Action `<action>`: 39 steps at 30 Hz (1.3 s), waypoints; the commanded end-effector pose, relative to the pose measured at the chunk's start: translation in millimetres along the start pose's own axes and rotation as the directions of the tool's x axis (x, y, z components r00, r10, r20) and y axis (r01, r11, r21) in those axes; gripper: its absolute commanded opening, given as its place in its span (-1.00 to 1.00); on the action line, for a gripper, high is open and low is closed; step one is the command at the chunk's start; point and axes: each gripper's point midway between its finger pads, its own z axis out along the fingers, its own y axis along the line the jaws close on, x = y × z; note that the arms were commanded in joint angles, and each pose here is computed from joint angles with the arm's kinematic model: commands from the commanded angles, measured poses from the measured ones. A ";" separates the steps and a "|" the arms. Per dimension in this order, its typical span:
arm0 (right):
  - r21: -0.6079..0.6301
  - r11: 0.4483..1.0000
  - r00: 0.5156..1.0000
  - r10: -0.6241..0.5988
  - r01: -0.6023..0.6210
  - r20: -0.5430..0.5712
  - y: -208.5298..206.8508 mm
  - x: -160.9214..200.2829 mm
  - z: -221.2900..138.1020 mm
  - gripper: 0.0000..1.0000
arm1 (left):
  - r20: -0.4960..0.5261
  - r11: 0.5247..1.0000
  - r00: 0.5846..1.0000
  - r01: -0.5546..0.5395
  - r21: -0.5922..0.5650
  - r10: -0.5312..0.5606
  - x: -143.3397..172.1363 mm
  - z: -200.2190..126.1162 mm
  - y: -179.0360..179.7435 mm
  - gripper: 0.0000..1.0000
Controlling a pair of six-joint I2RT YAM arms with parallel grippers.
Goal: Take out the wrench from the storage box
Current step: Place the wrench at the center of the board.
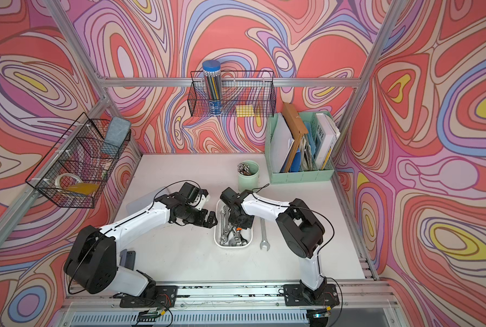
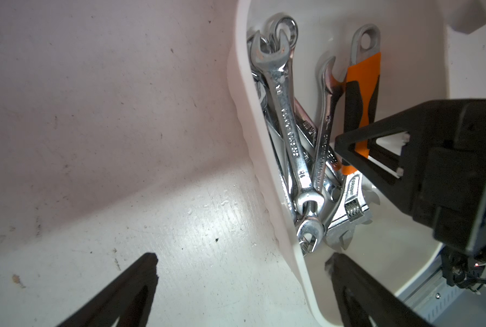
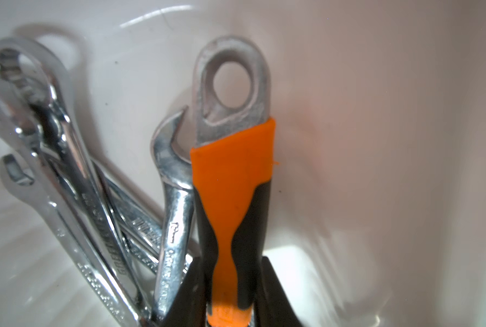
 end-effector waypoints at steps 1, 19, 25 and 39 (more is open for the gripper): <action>-0.050 0.998 0.996 -0.020 0.024 0.085 7.4 -14.7 -40.3 -1.00 | -0.001 1.000 1.000 0.002 0.000 -0.002 -2.7 -3.0 0.0 0.97; -0.120 0.990 0.962 -0.045 0.080 0.271 10.9 -44.1 -147.3 -1.00 | 0.033 0.998 0.999 0.023 0.056 -0.025 -13.1 -15.5 -13.7 0.98; -0.116 0.986 0.955 -0.078 0.116 0.286 3.6 -46.5 -165.0 -1.00 | 0.046 0.996 0.998 0.039 0.076 -0.042 -15.5 -19.8 -18.4 0.98; -0.048 0.944 0.927 -0.311 0.327 0.210 -70.7 -60.3 -160.5 -1.00 | 0.082 0.992 0.994 0.069 0.110 -0.078 -20.7 -28.5 -25.1 0.98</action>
